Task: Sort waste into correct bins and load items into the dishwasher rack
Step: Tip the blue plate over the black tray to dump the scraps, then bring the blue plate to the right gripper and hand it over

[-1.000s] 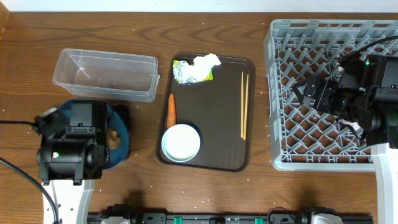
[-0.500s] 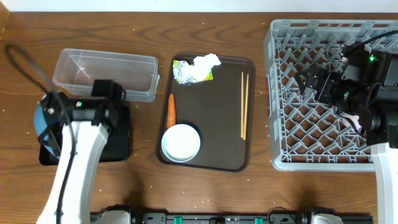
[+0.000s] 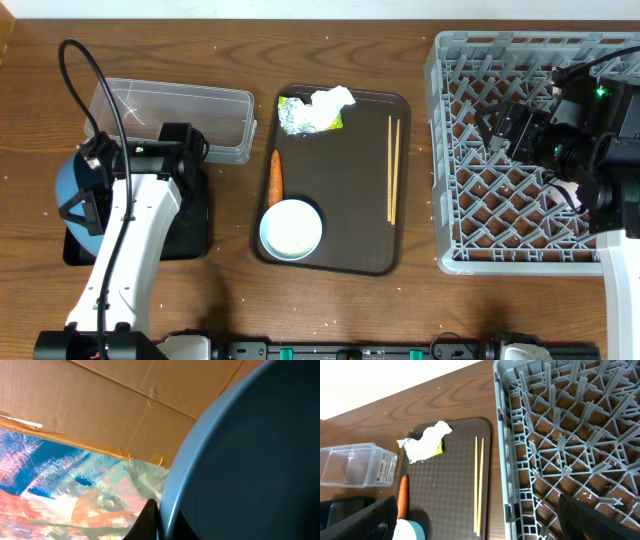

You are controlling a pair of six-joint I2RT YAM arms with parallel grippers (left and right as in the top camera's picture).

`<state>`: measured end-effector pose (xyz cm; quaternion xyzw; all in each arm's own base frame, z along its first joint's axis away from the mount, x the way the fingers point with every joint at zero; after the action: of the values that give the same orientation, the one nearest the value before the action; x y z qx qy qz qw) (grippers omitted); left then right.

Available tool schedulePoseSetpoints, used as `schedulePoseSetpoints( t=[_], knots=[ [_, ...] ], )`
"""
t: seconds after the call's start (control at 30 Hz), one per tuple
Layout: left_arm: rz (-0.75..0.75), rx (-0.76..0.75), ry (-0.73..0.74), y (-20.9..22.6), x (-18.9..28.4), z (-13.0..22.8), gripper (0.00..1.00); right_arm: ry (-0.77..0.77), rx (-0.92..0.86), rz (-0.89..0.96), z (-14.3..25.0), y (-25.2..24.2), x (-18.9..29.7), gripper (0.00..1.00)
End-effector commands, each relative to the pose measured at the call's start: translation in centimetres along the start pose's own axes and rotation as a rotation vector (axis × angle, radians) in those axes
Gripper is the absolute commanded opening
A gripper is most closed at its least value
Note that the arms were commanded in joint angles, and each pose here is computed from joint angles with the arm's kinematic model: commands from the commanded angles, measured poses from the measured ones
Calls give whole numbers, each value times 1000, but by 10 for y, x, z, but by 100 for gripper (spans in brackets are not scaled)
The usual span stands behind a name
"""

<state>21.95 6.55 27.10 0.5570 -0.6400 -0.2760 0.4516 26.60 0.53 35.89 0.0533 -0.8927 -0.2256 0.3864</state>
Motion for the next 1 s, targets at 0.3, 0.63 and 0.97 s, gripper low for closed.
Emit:
schedulePoseSetpoints(
  t=[0.3,0.63,0.97],
  knots=[
    [-40,77,-30,9,-2,-11,6,10,-10,-20,0,3,0,94],
    [-9,-9,-63,11,9,-10,6,36,-3,-51,3,5,0,95],
    [805,263,-150,69,91,-26,6,138,151,-348,15,29,4,92]
  ],
)
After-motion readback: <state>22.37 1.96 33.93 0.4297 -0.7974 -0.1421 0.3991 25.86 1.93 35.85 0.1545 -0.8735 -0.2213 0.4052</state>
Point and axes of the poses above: each gripper's point midway between its finger pads, its own x axis back along the fingers, its own y axis along the line the jaws close on, z = x × y, the point moved 10 cm from there along x, back along the fingers, and after that the axes turned 3 degrees about -x, right-handed, at the moved point
